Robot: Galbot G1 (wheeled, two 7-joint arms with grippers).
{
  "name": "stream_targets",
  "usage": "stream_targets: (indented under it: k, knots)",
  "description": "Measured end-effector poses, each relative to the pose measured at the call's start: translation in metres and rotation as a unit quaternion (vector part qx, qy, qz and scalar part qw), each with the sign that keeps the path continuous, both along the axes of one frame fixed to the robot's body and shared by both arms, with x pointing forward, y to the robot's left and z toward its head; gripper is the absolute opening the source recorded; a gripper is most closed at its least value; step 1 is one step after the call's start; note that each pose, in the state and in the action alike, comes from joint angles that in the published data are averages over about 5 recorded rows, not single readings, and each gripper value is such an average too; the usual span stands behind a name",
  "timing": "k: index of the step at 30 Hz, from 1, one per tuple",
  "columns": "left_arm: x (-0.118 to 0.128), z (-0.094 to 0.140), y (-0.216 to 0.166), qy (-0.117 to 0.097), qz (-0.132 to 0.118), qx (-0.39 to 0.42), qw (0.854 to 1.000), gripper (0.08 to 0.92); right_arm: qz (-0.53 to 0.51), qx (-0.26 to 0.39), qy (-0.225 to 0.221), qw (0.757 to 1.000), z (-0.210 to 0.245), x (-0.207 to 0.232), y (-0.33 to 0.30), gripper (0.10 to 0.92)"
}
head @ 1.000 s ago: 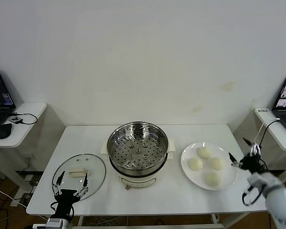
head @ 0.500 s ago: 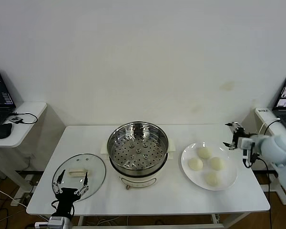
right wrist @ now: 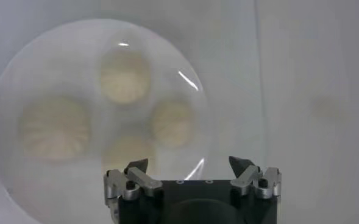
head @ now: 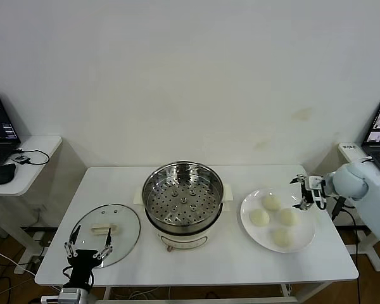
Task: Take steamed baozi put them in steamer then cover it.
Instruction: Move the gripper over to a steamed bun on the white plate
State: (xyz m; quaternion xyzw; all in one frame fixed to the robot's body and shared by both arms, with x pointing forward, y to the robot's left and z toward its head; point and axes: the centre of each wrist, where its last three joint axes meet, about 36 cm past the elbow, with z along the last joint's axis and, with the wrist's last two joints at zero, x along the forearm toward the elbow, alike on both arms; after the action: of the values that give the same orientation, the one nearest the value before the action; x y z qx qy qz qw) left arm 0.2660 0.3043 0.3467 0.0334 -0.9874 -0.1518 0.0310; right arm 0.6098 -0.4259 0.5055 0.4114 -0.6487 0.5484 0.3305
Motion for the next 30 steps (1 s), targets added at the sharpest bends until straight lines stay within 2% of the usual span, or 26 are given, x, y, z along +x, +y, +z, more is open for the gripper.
stream_targets:
  k: [9, 19, 30]
  knots:
    - [-0.003, -0.003, 0.007, -0.004, 0.006, 0.007, 1.000, 0.823, -0.003, 0.002, 0.024, 1.000, -0.027, 0.022, 0.017, 0.823]
    - [-0.005, -0.003, 0.014, -0.005, 0.010, 0.012, 1.000, 0.823, -0.008, -0.008, 0.028, 1.000, -0.045, 0.040, 0.029, 0.822]
    - [-0.006, -0.003, 0.018, -0.007, 0.013, 0.014, 1.000, 0.823, -0.012, -0.022, 0.040, 0.999, -0.060, 0.051, 0.041, 0.783]
